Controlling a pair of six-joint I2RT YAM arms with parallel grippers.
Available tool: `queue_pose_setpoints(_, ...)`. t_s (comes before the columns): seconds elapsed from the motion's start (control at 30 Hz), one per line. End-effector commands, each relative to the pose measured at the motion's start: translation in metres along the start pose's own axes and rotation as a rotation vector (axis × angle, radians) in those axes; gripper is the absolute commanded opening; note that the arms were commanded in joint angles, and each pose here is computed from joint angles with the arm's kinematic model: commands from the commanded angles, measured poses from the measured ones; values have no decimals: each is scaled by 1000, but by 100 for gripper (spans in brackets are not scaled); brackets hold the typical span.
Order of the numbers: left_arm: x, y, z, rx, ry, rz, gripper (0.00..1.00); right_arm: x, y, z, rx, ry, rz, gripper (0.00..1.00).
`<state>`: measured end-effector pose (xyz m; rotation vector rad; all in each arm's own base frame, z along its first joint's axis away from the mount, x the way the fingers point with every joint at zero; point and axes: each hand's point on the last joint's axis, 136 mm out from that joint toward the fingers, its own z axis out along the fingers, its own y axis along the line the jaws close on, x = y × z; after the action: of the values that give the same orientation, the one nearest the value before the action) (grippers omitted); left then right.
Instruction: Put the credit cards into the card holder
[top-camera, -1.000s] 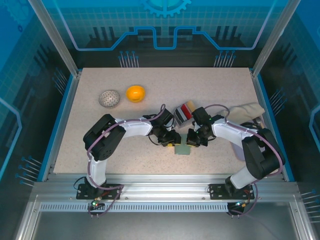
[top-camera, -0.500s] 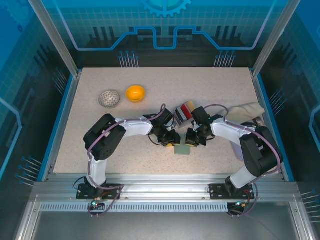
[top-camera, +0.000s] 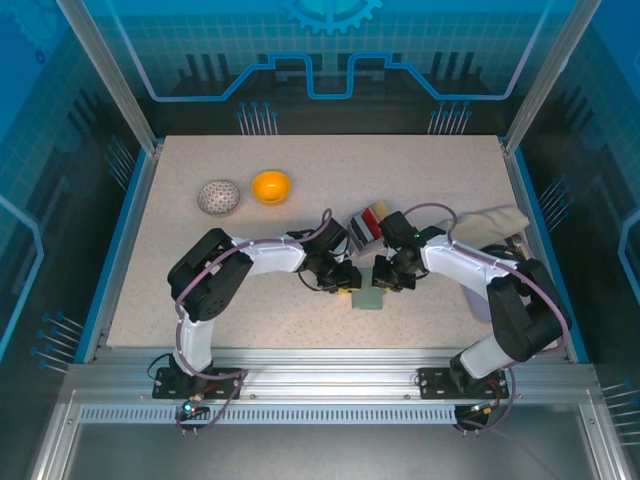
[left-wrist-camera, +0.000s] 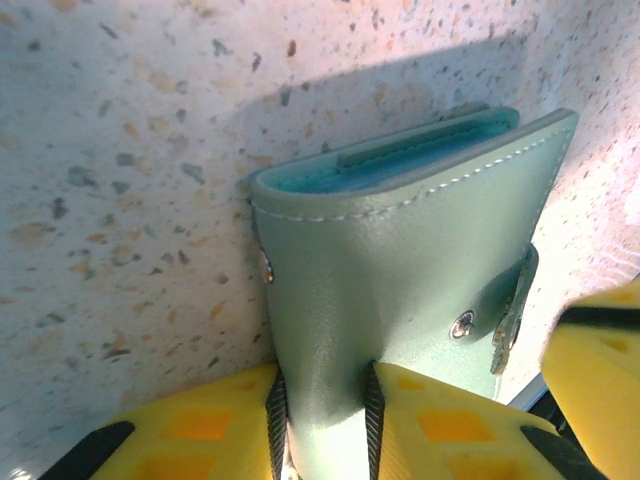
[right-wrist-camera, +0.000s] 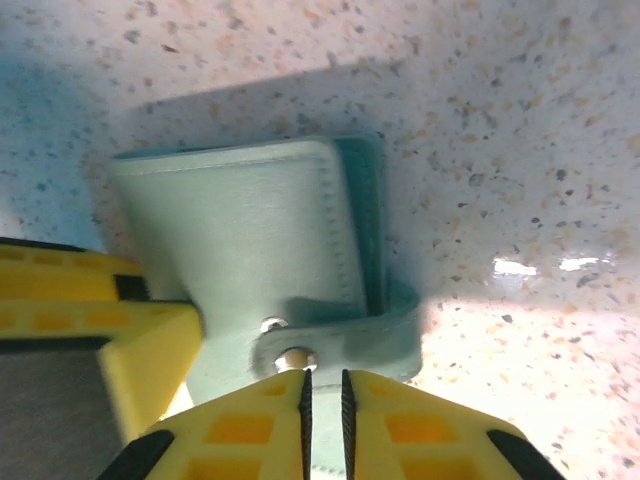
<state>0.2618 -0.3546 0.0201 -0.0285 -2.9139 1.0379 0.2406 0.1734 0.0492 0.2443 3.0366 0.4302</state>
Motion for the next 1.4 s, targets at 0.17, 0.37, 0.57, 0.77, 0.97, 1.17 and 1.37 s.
queue_pose_setpoints(0.17,4,-4,-15,51,-96,-41,41,1,-4,-21,238,-45,-110,29)
queue_pose_setpoints(0.37,-1,26,-44,-15,-207,-131,39,1,8,-13,308,-27,-164,32)
queue_pose_setpoints(0.57,-4,52,-59,-25,-263,-208,38,3,11,0,381,8,-202,32)
queue_pose_setpoints(0.77,-5,52,-59,-22,-259,-204,38,2,9,4,434,4,-216,27)
queue_pose_setpoints(0.97,-5,51,-57,-18,-249,-203,38,0,9,0,441,-7,-218,16)
queue_pose_setpoints(1.17,-4,51,-57,-17,-243,-194,38,-1,10,-3,440,-18,-220,6)
queue_pose_setpoints(1.37,-6,44,-57,-4,-232,-170,38,-2,18,-9,383,-29,-222,0)
